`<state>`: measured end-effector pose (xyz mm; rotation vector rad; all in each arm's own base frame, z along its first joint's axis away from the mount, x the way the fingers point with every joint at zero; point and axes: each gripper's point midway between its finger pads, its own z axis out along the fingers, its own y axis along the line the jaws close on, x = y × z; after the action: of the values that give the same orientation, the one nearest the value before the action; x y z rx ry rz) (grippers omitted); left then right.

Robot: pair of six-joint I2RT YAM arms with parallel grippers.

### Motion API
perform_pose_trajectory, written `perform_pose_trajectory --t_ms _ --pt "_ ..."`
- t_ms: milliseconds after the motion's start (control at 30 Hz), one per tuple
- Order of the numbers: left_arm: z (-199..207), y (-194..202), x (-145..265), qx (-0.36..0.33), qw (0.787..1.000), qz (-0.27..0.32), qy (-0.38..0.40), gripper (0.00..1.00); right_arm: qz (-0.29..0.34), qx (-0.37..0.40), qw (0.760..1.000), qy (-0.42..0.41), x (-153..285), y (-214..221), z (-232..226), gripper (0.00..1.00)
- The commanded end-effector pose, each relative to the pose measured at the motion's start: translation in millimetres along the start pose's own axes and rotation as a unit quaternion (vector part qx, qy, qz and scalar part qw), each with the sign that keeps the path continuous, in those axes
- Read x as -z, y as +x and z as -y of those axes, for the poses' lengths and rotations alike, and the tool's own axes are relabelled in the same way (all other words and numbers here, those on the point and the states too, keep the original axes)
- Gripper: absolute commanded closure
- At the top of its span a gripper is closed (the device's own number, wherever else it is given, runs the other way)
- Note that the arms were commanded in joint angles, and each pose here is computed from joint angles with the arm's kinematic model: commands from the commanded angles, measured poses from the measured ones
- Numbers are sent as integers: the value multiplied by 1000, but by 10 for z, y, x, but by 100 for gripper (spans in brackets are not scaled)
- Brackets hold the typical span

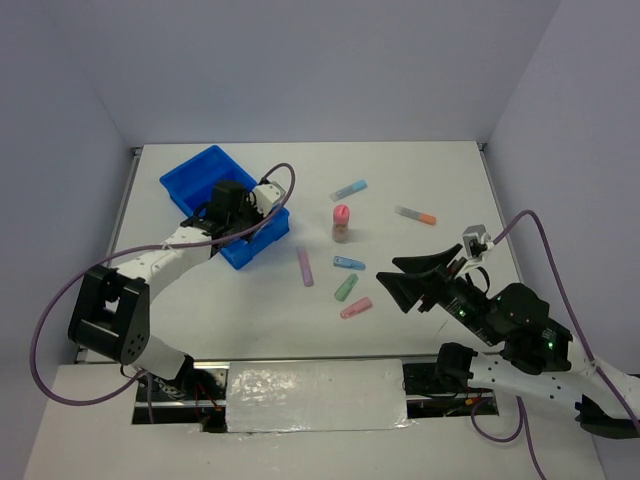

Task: Sort the stationery into containers
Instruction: Place the pen in the storage box.

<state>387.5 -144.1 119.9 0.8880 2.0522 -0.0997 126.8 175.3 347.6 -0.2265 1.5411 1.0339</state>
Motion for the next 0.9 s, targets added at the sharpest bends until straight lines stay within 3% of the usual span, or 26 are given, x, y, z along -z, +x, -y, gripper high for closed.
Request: perform_pose_trajectory --t_ms 0,167,333,400,433,467,500,600,667,733,800,867 --pt "38 17 -57 2 1000 7 15 69 17 -3 1000 -15 -65 -108 -98 30" --pt "-25 0 -16 10 1000 11 -6 63 16 -5 1000 -20 -100 -124 -145 30" --pt "-167 -480 322 28 996 77 -32 62 15 -5 1000 -17 -117 -101 -132 30" --pt "-201 -861 611 67 987 140 -39 49 13 -2 1000 -12 -116 -80 -105 30" --pt "-176 -990 706 80 983 162 -34 13 15 -1 1000 -7 -104 -90 -81 30" --pt "-102 -1102 780 94 978 182 -24 1 13 1 1000 6 -96 -65 -23 30" --pt "-71 -1304 908 147 964 222 -18 1 12 2 1000 12 -88 -48 10 29" --pt "203 -1552 936 204 941 263 56 1 17 -1 999 42 -16 -26 162 28" --pt "551 -1568 849 210 935 273 87 1 24 -10 998 52 52 -39 227 27" --pt "594 -1685 831 216 924 314 35 1 30 -16 998 56 98 -50 263 26" --pt "1010 -1702 591 225 918 320 59 1 17 -14 998 66 106 15 304 26" --pt "1081 -1619 389 233 922 305 57 1 13 -13 997 73 92 24 317 26"
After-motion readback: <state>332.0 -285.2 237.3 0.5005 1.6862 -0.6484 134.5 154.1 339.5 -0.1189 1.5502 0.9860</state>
